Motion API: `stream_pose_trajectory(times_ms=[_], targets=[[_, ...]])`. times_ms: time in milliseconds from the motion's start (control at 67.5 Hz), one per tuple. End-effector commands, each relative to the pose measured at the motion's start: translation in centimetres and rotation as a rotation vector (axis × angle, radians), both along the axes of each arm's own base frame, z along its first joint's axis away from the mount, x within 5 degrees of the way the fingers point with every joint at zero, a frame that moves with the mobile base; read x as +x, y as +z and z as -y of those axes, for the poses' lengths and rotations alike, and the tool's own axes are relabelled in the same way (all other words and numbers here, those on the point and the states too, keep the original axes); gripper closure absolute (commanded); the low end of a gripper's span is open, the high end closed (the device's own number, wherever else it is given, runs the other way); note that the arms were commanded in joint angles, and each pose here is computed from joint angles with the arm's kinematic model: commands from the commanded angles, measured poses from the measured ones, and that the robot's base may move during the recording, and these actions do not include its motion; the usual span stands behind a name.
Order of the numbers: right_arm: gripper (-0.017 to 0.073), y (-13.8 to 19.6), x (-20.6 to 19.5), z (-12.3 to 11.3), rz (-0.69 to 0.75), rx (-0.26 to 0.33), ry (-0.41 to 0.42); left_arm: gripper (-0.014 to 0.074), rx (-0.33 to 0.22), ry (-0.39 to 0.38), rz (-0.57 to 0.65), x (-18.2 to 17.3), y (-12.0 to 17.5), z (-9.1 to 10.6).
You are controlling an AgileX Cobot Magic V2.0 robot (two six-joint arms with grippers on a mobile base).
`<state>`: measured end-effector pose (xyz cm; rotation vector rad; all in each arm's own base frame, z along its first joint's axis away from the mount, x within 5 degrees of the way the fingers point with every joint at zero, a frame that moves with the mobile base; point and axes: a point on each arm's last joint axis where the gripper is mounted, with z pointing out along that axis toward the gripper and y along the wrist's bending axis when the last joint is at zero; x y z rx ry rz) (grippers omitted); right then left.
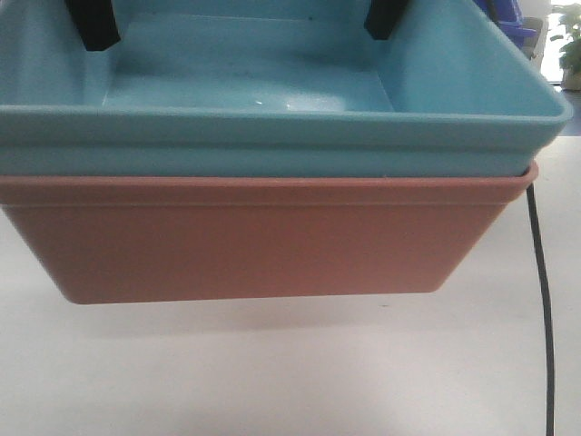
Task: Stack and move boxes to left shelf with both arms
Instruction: 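Hold the stacked tubs with both grippers while the base drives away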
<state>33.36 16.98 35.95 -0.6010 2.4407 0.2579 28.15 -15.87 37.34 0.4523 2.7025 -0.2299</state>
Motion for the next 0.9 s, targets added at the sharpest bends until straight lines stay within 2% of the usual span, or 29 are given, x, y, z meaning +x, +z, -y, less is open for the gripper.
stream_pose_trajectory(times_ms=[0,889], targets=[[0.0503,3.84,-1.20,-1.20,0.130,0.174,0.046,0.0596,-0.244,-0.089,0.100,-1.44,3.46,2.02],[0.0503,3.84,-1.20,-1.20,0.130,0.175,0.046,0.0596,-0.241,-0.089,0.096,-1.32,3.30,2.09]])
